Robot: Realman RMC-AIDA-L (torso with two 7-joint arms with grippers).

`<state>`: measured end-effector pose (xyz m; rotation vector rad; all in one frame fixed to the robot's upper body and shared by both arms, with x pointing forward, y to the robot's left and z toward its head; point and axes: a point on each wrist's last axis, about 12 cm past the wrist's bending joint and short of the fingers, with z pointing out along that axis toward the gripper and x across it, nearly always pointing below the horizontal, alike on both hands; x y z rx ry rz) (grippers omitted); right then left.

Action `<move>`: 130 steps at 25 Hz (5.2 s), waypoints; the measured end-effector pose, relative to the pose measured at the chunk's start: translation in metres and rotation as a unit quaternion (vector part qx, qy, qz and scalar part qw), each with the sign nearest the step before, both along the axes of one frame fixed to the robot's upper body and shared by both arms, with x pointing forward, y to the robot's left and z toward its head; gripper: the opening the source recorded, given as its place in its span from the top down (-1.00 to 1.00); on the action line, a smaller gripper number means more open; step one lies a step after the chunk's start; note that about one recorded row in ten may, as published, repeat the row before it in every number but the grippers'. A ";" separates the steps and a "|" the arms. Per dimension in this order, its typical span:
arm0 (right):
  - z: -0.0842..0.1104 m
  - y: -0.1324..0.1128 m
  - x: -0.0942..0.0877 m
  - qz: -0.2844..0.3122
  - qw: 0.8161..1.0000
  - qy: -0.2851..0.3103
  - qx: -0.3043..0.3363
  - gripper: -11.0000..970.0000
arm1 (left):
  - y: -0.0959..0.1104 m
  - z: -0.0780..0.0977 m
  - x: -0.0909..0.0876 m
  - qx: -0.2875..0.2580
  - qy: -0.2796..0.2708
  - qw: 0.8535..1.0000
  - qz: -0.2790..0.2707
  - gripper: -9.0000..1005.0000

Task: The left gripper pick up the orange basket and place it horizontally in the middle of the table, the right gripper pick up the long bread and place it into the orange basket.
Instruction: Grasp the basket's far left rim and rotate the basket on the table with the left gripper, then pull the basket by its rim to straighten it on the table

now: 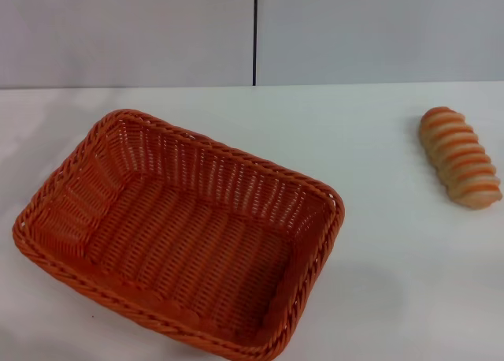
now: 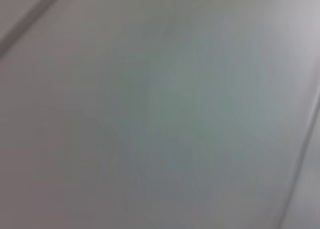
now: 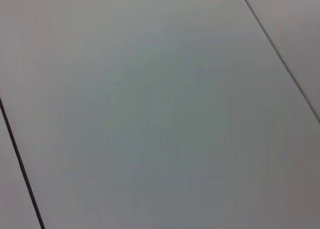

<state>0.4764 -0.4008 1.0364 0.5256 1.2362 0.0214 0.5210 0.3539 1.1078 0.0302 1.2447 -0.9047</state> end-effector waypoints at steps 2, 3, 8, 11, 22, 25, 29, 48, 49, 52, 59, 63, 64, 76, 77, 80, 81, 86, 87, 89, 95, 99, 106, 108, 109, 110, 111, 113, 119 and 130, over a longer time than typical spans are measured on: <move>-0.001 0.001 0.000 0.002 1.000 0.004 0.001 -0.25 | 0.002 0.016 0.010 0.028 0.019 0.998 -0.053 -0.59; -0.002 0.001 0.000 0.003 1.000 0.007 0.002 -0.25 | 0.002 0.016 0.010 0.028 0.019 0.998 -0.053 -0.59; -0.005 0.000 0.000 0.003 1.000 0.019 0.005 -0.26 | 0.003 0.061 0.032 0.128 0.079 0.972 -0.180 -0.58; -0.006 -0.001 -0.002 0.002 1.000 0.023 0.006 -0.26 | 0.000 0.082 0.039 0.215 0.118 0.948 -0.202 -0.58; -0.012 0.001 -0.008 0.030 0.999 0.042 0.010 -0.27 | -0.010 0.081 0.058 0.367 0.212 0.887 -0.185 -0.58; -0.011 -0.001 -0.011 0.040 0.998 0.031 0.026 -0.27 | -0.011 0.080 0.060 0.374 0.215 0.884 -0.180 -0.58; -0.006 -0.004 -0.012 0.081 0.995 0.016 0.049 -0.28 | -0.011 0.073 0.063 0.406 0.235 0.866 -0.172 -0.57; 0.000 -0.008 -0.015 0.120 0.990 0.001 0.080 -0.29 | -0.031 0.044 0.063 0.466 0.297 0.814 -0.177 -0.57; -0.001 -0.008 -0.015 0.119 0.990 0.001 0.081 -0.30 | -0.033 0.041 0.063 0.468 0.301 0.811 -0.179 -0.57; -0.001 -0.008 -0.017 0.119 0.990 -0.001 0.081 -0.30 | -0.036 0.038 0.064 0.475 0.307 0.805 -0.179 -0.56; 0.001 0.000 -0.016 0.144 0.987 -0.006 0.073 -0.30 | -0.047 0.031 0.068 0.492 0.313 0.792 -0.179 -0.56; -0.001 0.004 -0.014 0.155 0.985 -0.003 0.076 -0.31 | -0.053 0.029 0.071 0.499 0.317 0.787 -0.177 -0.56; -0.001 0.005 -0.014 0.157 0.985 -0.002 0.076 -0.31 | -0.053 0.029 0.072 0.500 0.317 0.786 -0.177 -0.56; -0.003 0.006 -0.014 0.157 0.984 0.003 0.080 -0.32 | -0.052 0.026 0.072 0.512 0.332 0.774 -0.170 -0.12; -0.003 0.006 -0.014 0.157 0.984 0.003 0.080 -0.32 | -0.052 0.026 0.072 0.512 0.332 0.774 -0.170 -0.02; -0.003 0.007 -0.013 0.158 0.984 0.003 0.081 -0.32 | -0.052 0.026 0.072 0.512 0.333 0.773 -0.170 0.29; -0.003 0.007 -0.013 0.158 0.984 0.004 0.081 -0.32 | -0.052 0.026 0.072 0.512 0.333 0.773 -0.170 0.40; -0.006 0.007 -0.013 0.155 0.984 0.013 0.086 -0.33 | -0.052 0.026 0.071 0.507 0.334 0.775 -0.172 0.46; -0.006 0.007 -0.012 0.155 0.984 0.014 0.086 -0.33 | -0.052 0.026 0.070 0.503 0.337 0.777 -0.174 0.47; -0.006 0.007 -0.012 0.155 0.984 0.014 0.086 -0.33 | -0.053 0.026 0.069 0.495 0.344 0.778 -0.177 0.50; -0.007 0.008 -0.013 0.157 0.984 0.019 0.086 -0.34 | -0.043 0.032 0.065 0.449 0.364 0.799 -0.168 0.55; -0.009 0.007 -0.013 0.153 0.984 0.027 0.089 -0.34 | -0.030 0.037 0.057 0.380 0.377 0.827 -0.171 0.60; -0.010 0.007 -0.010 0.152 0.984 0.032 0.089 -0.35 | -0.017 0.046 0.049 0.274 0.410 0.855 -0.158 0.65; -0.009 0.007 -0.008 0.152 0.984 0.033 0.088 -0.35 | -0.016 0.046 0.045 0.248 0.412 0.862 -0.159 0.65; -0.009 0.007 -0.007 0.152 0.984 0.035 0.088 -0.35 | -0.015 0.046 0.043 0.236 0.413 0.865 -0.159 0.65; -0.009 0.007 -0.007 0.152 0.984 0.035 0.088 -0.35 | -0.015 0.044 0.041 0.222 0.416 0.867 -0.160 0.65; -0.009 0.007 -0.007 0.151 0.984 0.035 0.088 -0.35 | -0.014 0.042 0.038 0.207 0.418 0.870 -0.160 0.65; -0.010 0.006 -0.007 0.151 0.984 0.037 0.087 -0.35 | -0.013 0.039 0.034 0.190 0.421 0.873 -0.160 0.65; -0.012 0.005 -0.006 0.146 0.984 0.050 0.085 -0.36 | -0.008 0.013 0.017 0.102 0.439 0.879 -0.158 0.65; -0.010 0.006 0.003 0.156 0.983 0.058 0.076 -0.37 | -0.013 -0.022 0.008 0.083 0.475 0.863 -0.151 0.65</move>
